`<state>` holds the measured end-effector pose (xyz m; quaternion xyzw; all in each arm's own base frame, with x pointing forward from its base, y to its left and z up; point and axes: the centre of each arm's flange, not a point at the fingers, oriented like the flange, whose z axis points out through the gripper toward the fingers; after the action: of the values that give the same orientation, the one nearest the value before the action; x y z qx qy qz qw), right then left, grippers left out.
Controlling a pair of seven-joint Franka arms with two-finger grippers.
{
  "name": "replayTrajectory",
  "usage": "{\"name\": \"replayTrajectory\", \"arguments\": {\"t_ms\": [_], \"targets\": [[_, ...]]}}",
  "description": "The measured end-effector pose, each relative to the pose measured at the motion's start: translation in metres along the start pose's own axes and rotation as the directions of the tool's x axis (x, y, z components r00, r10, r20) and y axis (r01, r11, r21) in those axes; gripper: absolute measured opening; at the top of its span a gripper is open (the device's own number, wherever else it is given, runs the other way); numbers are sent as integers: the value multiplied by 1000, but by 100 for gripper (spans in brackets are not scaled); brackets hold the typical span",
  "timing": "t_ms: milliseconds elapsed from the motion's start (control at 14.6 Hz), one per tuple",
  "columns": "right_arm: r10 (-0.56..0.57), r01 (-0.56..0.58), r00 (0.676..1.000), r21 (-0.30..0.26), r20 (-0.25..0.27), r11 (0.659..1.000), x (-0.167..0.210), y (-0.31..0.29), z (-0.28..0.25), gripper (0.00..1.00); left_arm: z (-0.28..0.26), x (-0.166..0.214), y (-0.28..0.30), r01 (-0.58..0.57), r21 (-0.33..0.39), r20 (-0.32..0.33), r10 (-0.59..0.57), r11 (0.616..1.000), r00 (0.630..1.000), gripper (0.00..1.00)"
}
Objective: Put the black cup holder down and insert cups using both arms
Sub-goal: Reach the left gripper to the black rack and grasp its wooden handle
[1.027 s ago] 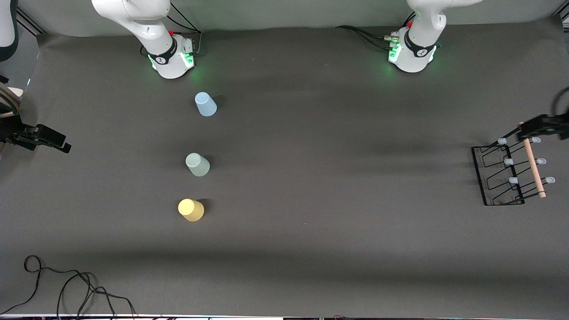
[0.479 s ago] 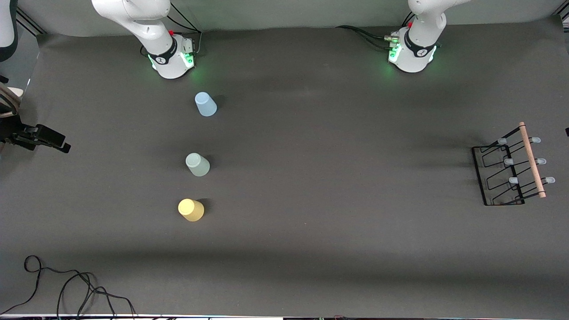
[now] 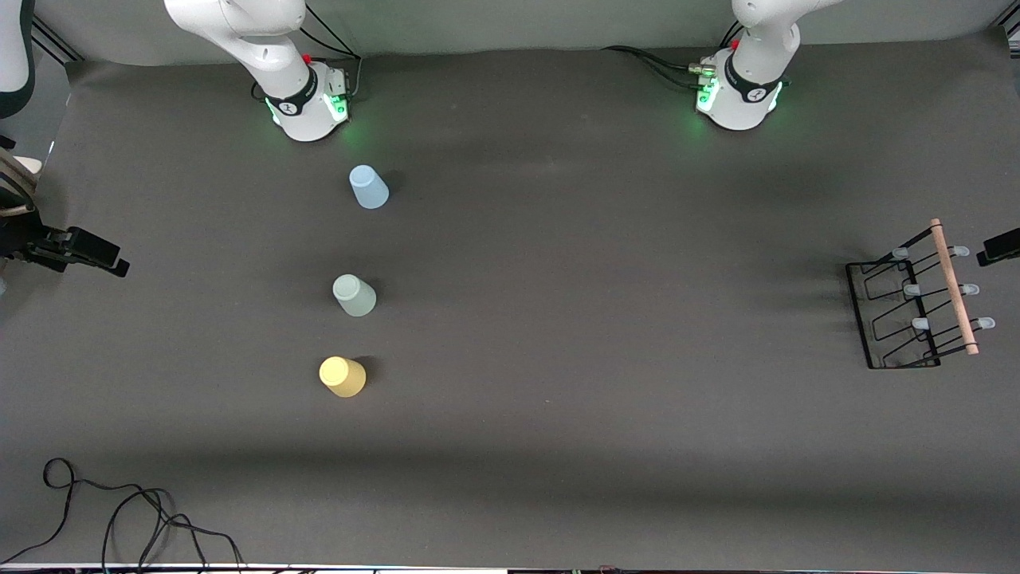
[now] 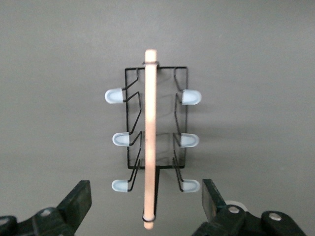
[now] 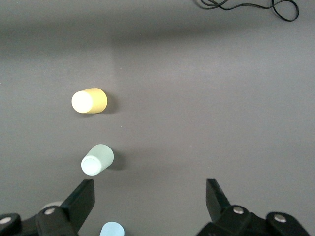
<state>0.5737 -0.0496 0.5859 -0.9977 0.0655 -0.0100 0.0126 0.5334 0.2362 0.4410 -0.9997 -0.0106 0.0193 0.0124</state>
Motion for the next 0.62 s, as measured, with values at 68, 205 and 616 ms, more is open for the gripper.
{"name": "replayTrajectory", "arguments": {"t_ms": [68, 205, 616], "targets": [[-1, 1, 1000, 0, 1, 1000, 0, -1, 1, 100, 16, -4, -3, 2, -3, 6, -2, 1000, 1000, 100], [-2, 2, 1000, 0, 1, 1000, 0, -1, 1, 100, 42, -7, -4, 1, -13, 27, -1, 1000, 1000, 100], [-4, 4, 1000, 0, 4, 1000, 1, -2, 2, 100, 102, 2, -1, -8, -41, 94, 12, 999, 996, 99]]}}
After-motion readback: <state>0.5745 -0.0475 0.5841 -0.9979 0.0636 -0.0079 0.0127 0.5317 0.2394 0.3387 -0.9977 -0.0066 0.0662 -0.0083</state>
